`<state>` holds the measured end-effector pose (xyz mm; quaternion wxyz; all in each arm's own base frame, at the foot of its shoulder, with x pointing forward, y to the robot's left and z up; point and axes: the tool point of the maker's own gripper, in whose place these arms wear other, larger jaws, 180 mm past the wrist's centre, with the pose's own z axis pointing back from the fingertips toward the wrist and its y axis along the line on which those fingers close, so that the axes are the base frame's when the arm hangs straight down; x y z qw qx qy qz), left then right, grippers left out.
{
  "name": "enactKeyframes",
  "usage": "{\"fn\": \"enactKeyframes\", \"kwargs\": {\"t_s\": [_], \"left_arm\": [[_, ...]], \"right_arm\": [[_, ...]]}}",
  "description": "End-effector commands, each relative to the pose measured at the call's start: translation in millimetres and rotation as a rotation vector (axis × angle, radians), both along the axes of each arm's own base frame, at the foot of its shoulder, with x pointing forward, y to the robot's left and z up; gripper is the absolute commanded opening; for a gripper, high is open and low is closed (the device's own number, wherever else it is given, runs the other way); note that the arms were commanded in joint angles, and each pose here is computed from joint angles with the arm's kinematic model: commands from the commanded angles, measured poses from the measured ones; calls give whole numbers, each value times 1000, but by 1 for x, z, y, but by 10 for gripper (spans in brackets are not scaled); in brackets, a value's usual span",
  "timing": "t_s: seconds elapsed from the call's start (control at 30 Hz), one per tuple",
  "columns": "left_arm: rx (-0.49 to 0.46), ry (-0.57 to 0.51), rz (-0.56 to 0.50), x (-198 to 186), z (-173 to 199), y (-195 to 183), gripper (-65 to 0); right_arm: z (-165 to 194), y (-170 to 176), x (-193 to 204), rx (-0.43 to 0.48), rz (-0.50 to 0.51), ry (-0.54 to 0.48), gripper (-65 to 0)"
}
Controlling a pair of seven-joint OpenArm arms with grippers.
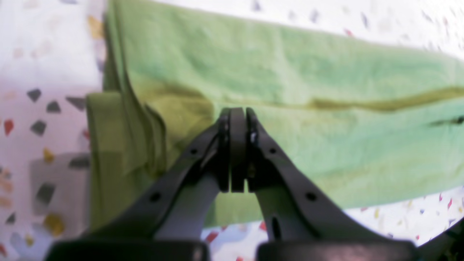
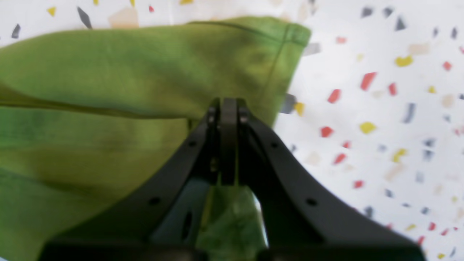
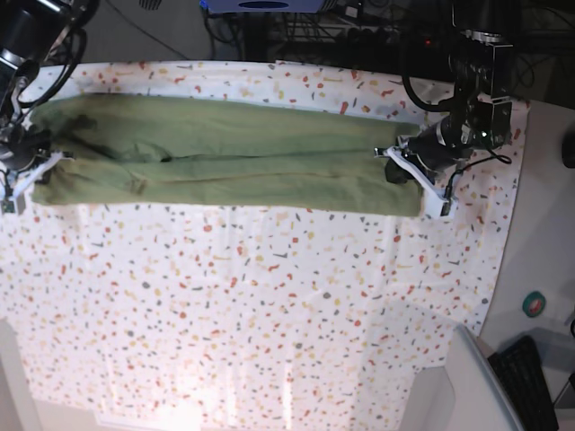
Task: Layout the t-shirt on the table in an organized manner, then fold the t-shirt properly
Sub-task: 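Open both grippers and release the folded hem, then grasp the folded strip's end with the left gripper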
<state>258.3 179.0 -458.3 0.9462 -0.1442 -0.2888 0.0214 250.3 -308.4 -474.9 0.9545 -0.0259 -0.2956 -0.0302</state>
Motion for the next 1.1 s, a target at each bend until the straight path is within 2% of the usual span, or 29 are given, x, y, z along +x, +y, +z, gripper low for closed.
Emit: {"fn": "enactKeyframes", "kwargs": {"t_s": [0.0,0.23,0.37,0.4,0.5,0.53,0.6,0.63,0.73,1.07], "left_arm": [[11,-71,5,16,19,8,-650],[59,-187,120,12,62,52,-650],[74,-192,189,2,64,73,-650],[74,-190,211,0,63,79,-594],[55,-192,237,-5,59,83,-260],[46,-198,223,-5,59,81,-178],[25,-203,152,-6,55,72,-30],[9,-198,116,-8,50,66,0],[-40,-187,78,-5,37,59,0],[-131,-77,136,1,-7,57,0]], "right_arm": [[19,-4,17,-20,1,-76,-650],[73,9,17,-122,37,-209,-650],[90,24,7,-149,62,-244,-650],[90,25,4,-152,66,-240,-650],[87,25,1,-149,67,-230,-650],[86,25,0,-147,66,-226,-650],[84,25,-1,-145,66,-221,-650],[83,25,-3,-145,66,-215,-650],[80,26,-8,-144,69,-203,-650],[75,25,-16,-144,69,-183,-650]]}}
